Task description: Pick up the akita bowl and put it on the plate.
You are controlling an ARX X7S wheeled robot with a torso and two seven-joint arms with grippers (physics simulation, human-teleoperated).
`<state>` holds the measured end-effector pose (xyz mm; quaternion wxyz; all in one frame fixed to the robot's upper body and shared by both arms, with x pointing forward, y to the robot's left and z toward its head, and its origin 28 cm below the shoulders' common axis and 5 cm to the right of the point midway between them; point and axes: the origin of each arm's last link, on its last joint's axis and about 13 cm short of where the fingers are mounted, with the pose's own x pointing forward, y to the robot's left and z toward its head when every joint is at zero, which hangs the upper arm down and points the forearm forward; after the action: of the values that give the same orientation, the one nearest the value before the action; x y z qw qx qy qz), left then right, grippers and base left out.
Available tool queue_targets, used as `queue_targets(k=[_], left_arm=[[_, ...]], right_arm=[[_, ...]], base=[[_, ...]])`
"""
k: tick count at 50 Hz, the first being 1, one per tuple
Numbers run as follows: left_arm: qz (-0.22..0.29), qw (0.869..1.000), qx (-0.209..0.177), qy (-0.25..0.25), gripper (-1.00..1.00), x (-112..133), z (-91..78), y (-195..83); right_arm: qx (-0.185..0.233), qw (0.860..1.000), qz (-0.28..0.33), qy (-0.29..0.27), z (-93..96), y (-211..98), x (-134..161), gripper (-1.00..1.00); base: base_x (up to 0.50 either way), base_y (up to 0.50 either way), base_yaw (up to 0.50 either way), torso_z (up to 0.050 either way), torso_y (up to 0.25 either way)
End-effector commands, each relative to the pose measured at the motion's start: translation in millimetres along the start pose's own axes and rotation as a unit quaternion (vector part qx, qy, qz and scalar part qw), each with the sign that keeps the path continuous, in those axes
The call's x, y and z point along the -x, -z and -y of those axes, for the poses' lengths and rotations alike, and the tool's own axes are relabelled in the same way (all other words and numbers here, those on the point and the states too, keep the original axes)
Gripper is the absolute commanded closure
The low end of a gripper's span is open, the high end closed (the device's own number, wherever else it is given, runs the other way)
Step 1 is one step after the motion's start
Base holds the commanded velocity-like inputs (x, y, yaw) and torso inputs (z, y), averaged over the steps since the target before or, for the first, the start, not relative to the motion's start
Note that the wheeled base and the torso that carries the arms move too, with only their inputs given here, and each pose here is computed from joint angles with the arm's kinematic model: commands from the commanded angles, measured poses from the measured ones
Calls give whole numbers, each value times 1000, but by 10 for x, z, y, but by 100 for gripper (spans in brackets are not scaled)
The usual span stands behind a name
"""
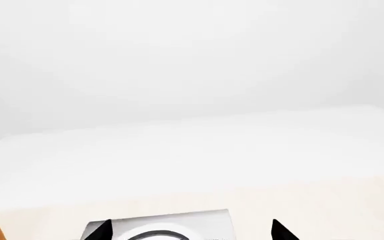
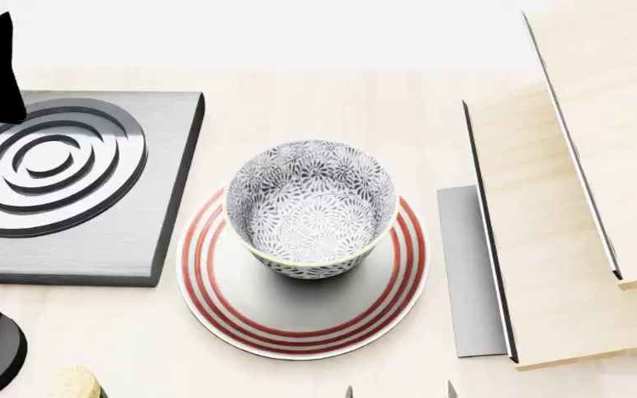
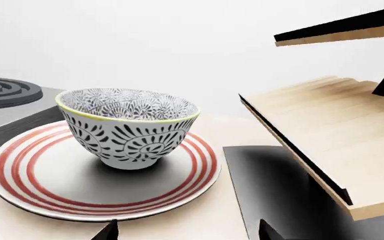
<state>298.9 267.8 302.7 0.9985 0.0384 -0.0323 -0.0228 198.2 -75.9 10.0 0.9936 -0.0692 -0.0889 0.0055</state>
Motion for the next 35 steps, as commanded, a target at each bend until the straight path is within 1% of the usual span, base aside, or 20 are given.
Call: queue_targets(k=[1, 4, 5, 7, 9, 10, 11, 13, 15, 16, 17, 18, 19, 20, 22, 26, 27, 30, 31, 35], left_arm=[[58, 998, -1, -19, -100, 470, -48, 188], [85, 996, 4, -35, -100, 550, -69, 211], [99, 994, -3, -44, -100, 617, -81, 233], [102, 994, 3, -31, -100, 740, -64, 282], [116, 992, -11, -42, -100, 813, -61, 305], [123, 992, 2, -32, -100, 871, -58, 305], [134, 990, -8, -45, -100, 936, -65, 306], [142, 989, -2, -44, -100, 1014, -70, 305], [151, 988, -17, -37, -100, 1104, -79, 309], [156, 987, -13, -30, -100, 1145, -84, 306], [157, 987, -12, -38, -100, 1166, -93, 300], [161, 986, -26, -46, -100, 1183, -99, 301], [167, 984, -32, -46, -100, 1245, -101, 304], [170, 984, -26, -42, -100, 1273, -102, 296], [183, 981, -41, -48, -100, 1331, -98, 293], [214, 975, -35, -45, -100, 1497, -57, 251], [218, 974, -44, -40, -100, 1526, -38, 255], [227, 972, -45, -37, -100, 1581, 14, 263], [237, 969, -57, -43, -100, 1609, 41, 265], [264, 962, -61, -37, -100, 1729, 145, 232]], right_arm=[[11, 999, 41, 28, 138, -291, -73, -100], [14, 998, 58, 34, 176, -402, -82, -100], [18, 996, 72, 40, 204, -488, -86, -100], [23, 994, 94, 47, 242, -628, -85, -100], [26, 992, 109, 51, 268, -729, -88, -100], [30, 991, 118, 53, 282, -788, -85, -100], [31, 989, 131, 56, 299, -869, -73, -100], [34, 987, 146, 63, 322, -965, -59, -100], [37, 983, 165, 66, 345, -1082, -25, -100], [41, 982, 172, 67, 350, -1124, -10, -100], [39, 982, 175, 68, 354, -1150, 2, -100], [40, 981, 179, 68, 359, -1177, 15, -100], [41, 978, 191, 69, 370, -1238, 52, -100], [42, 977, 196, 69, 375, -1262, 68, -100], [43, 975, 206, 72, 390, -1318, 101, -100], [47, 967, 238, 82, 429, -1474, 199, -100], [48, 964, 246, 84, 435, -1508, 229, -100], [48, 961, 258, 88, 455, -1576, 279, -100], [47, 959, 265, 89, 467, -1612, 307, -100], [47, 953, 283, 95, 488, -1688, 380, -100]], base=[[0, 0, 0, 0, -10], [0, 0, 0, 0, 0], [0, 0, 0, 0, 0], [0, 0, 0, 0, 0], [0, 0, 0, 0, 0], [0, 0, 0, 0, 0], [0, 0, 0, 0, 0], [0, 0, 0, 0, 0], [0, 0, 0, 0, 0], [0, 0, 0, 0, 0], [0, 0, 0, 0, 0], [0, 0, 0, 0, 0], [0, 0, 0, 0, 0], [0, 0, 0, 0, 0], [0, 0, 0, 0, 0], [0, 0, 0, 0, 0], [0, 0, 0, 0, 0], [0, 0, 0, 0, 0], [0, 0, 0, 0, 0], [0, 0, 0, 0, 0]])
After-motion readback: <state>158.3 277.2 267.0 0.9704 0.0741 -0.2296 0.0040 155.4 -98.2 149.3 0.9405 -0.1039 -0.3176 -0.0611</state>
